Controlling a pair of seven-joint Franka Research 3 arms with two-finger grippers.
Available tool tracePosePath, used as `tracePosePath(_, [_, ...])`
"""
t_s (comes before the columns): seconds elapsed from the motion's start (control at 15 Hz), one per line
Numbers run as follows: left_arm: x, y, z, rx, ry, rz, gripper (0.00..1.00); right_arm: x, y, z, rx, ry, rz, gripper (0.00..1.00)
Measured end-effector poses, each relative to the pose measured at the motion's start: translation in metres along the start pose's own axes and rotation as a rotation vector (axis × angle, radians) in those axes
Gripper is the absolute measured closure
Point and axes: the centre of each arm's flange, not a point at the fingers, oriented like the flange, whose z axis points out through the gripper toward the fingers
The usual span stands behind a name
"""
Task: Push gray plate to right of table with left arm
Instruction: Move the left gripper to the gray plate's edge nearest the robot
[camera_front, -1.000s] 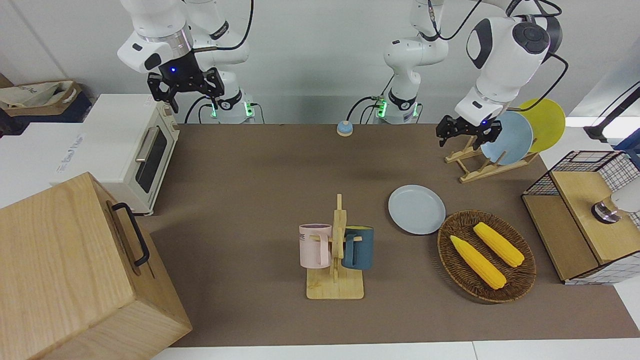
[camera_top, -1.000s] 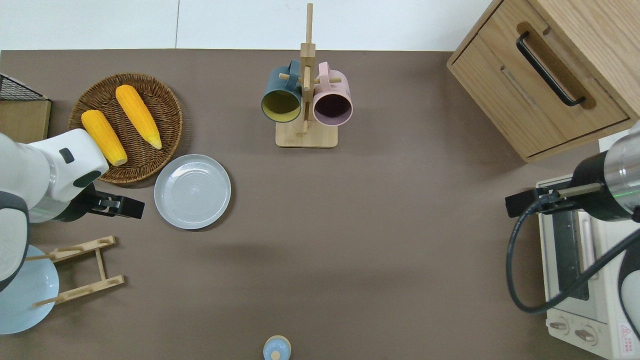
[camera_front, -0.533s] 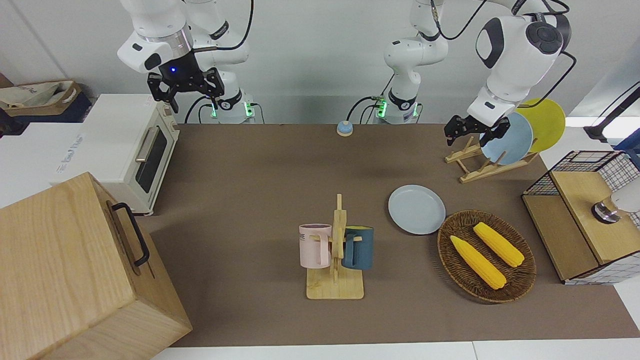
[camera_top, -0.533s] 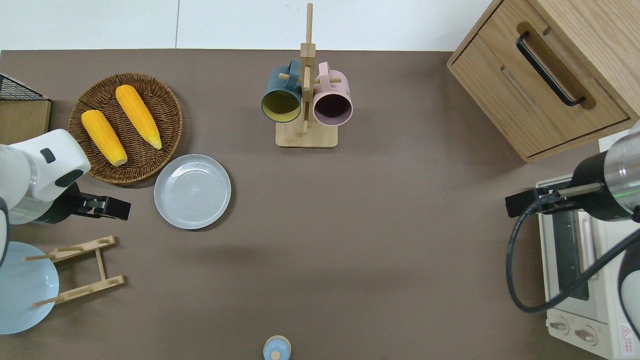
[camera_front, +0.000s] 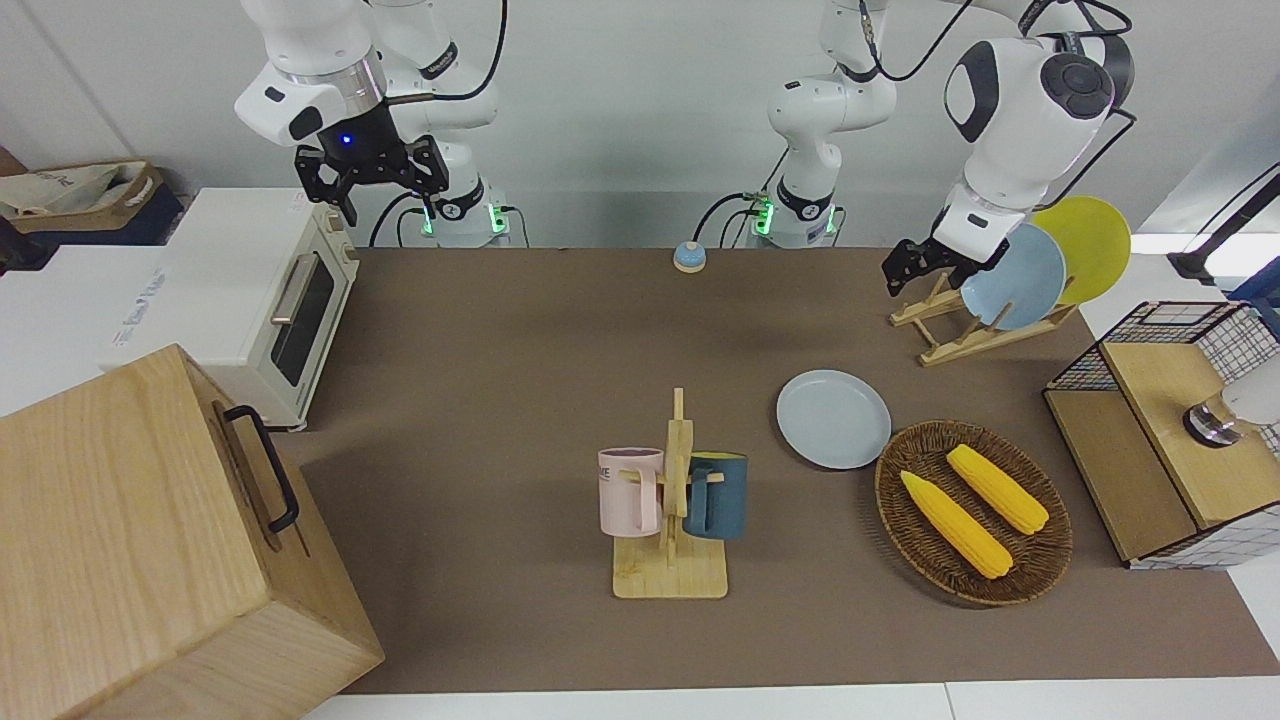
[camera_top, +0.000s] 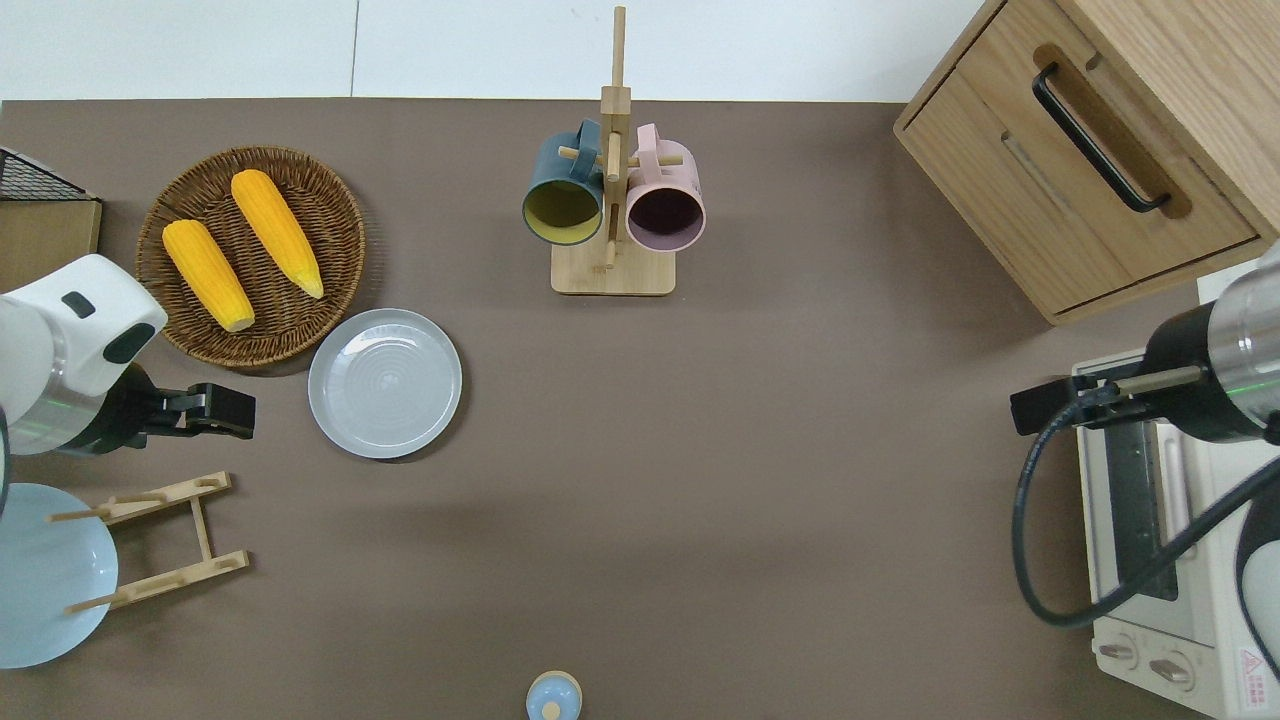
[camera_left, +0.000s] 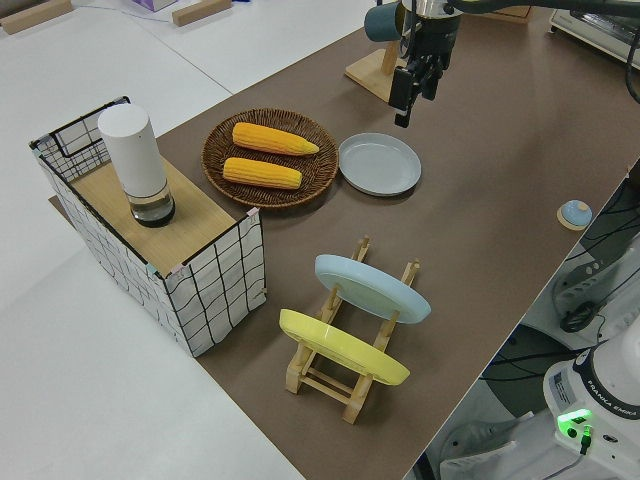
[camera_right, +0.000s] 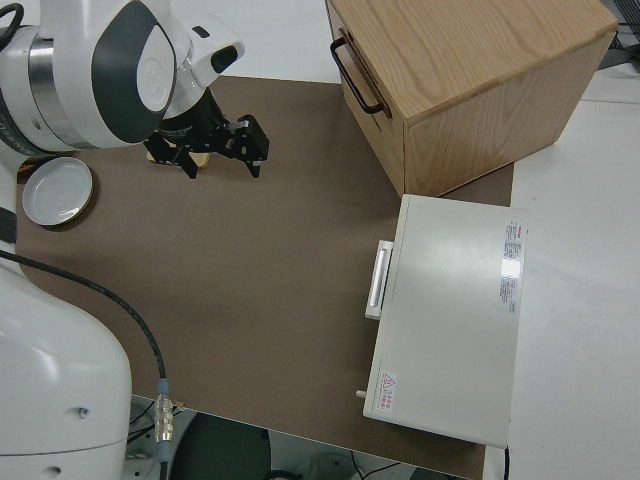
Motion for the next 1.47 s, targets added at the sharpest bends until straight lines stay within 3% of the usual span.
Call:
tracePosePath(0.33, [-0.001,0.001,0.018,0.003,-0.018,-0.107,0.00,0.000,0.000,0.000,0.000,0.000,0.000,0.01])
tracePosePath(0.6, [-0.003,0.001,0.043,-0.001,0.009,-0.191,0.00,0.000,0.000,0.000,0.000,0.000,0.000,0.01])
tracePosePath(1.0, [-0.006,-0.004,0.087,-0.020,0.057,-0.351,0.00,0.000,0.000,0.000,0.000,0.000,0.000,0.01])
tracePosePath(1.2, [-0.008,-0.007,0.121,-0.045,0.098,-0.482,0.00,0.000,0.000,0.000,0.000,0.000,0.000,0.01])
tracePosePath(1.47, [-0.010,-0.001,0.134,-0.065,0.126,-0.617,0.00,0.000,0.000,0.000,0.000,0.000,0.000,0.01])
